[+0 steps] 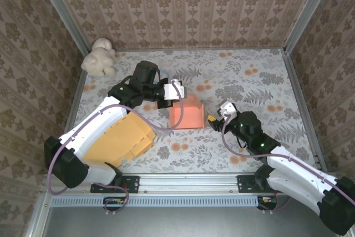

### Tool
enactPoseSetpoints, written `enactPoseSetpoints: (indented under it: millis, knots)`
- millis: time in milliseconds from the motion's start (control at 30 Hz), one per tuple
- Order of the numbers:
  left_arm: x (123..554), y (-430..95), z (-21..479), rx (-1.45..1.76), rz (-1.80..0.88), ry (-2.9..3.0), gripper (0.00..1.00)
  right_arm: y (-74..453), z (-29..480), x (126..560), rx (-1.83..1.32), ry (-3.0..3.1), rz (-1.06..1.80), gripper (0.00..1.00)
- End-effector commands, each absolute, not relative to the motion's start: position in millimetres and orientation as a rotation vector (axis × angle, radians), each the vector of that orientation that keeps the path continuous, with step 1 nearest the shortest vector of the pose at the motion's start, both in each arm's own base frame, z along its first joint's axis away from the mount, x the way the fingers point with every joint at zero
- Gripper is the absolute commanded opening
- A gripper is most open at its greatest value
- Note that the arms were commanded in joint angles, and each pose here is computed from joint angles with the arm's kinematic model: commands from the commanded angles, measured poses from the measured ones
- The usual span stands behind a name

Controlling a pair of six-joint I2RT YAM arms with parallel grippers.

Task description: Fold the paper box

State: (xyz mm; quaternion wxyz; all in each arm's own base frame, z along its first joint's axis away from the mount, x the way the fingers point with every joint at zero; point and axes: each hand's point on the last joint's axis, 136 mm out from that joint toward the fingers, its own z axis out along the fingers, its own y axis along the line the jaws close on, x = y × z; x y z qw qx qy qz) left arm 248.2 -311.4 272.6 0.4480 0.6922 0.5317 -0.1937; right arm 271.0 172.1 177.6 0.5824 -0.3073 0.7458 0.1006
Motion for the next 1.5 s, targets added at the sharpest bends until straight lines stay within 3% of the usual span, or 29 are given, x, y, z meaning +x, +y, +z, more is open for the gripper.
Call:
enactPoseSetpoints:
  millis: [0,467,800,933,1067,1133,1467]
  knots:
    - [239,-318,284,1.742,-0.514,1.172,0.0,191,210,271,-0.899,1.575,0.256,0.69]
    - [248,-333,234,1.925,-0.372,1.172,0.0,174,217,286,-0.958,1.588,0.249,0.69]
    - [246,-349,182,2.068,-0.29,1.232,0.01,171,145,288,-1.042,1.645,0.198,0.67]
    - [248,-359,176,2.05,-0.309,1.236,0.09,170,131,288,-1.099,1.661,0.172,0.67]
    - [256,-369,186,1.98,-0.323,1.258,0.32,168,121,291,-1.111,1.688,0.156,0.67]
    - [256,-371,197,1.943,-0.343,1.26,0.38,168,117,292,-1.114,1.697,0.157,0.67]
    - [248,-341,299,1.501,-0.619,1.286,0.47,180,122,304,-1.145,1.671,0.197,0.67]
